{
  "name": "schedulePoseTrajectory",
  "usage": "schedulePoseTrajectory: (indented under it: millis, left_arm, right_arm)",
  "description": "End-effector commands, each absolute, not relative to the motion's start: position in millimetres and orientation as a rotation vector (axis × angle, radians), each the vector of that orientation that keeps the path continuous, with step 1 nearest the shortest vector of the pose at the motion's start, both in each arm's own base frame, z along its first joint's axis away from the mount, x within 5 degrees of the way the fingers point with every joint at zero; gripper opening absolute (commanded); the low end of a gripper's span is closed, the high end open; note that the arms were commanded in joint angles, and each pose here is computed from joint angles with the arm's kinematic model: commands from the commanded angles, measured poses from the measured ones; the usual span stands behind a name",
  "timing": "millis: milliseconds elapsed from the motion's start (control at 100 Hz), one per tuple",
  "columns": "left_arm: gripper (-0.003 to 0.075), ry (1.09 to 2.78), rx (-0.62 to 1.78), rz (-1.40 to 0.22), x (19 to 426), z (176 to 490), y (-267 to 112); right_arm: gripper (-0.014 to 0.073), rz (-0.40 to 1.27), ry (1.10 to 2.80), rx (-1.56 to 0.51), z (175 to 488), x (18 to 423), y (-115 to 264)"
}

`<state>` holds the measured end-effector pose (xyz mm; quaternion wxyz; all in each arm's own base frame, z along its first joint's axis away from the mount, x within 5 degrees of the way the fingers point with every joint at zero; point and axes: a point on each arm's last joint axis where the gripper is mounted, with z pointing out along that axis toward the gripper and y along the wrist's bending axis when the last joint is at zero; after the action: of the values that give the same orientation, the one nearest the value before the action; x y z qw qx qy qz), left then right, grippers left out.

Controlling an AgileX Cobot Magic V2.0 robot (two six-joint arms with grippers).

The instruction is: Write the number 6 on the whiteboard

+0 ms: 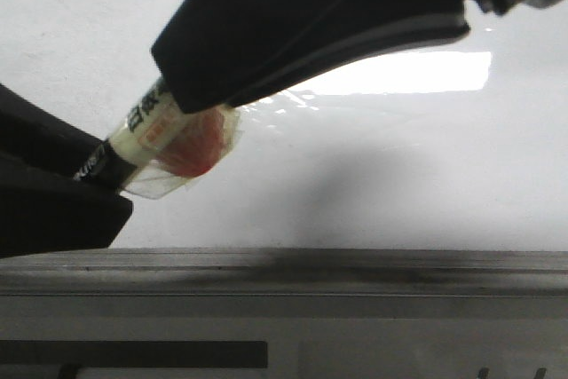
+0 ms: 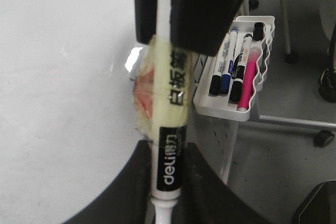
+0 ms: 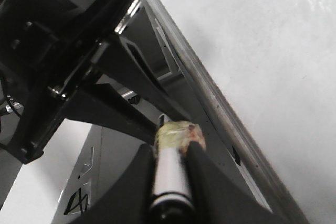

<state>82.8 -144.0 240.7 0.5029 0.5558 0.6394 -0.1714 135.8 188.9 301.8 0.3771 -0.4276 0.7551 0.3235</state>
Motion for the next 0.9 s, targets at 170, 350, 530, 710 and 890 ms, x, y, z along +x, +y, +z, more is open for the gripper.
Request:
schedulePoseTrajectory:
  millis: [170, 350, 530, 710, 890]
  left_arm:
    - [0.0075, 1.445, 1.285, -0.471, 82.4, 259.7, -150.3]
    - [0.0337, 1.447, 1.286, -0.47, 82.4, 259.5, -150.2]
    - [0.0365, 1.499, 1.284, -0.439, 79.7, 260.7, -139.2]
    - [0.0365, 1.461, 1.173, -0.456, 72.8, 278.2, -117.3]
    - [0.0365, 1.466, 0.996, -0.384, 74.8, 291.5, -88.6]
  right_arm:
    - [-0.0066, 0.853, 1.881, -1.034, 317.6, 137.8, 190.5]
    - [-0.0066, 0.864, 1.886, -1.041, 317.2, 136.8, 190.8]
    - [-0.0066, 0.864, 1.876, -0.989, 320.3, 139.3, 189.7]
    - [-0.0064, 0.855, 1.867, -0.882, 327.7, 147.9, 182.3]
    - [-0.0062, 0.843, 1.867, -0.827, 334.0, 155.7, 176.2]
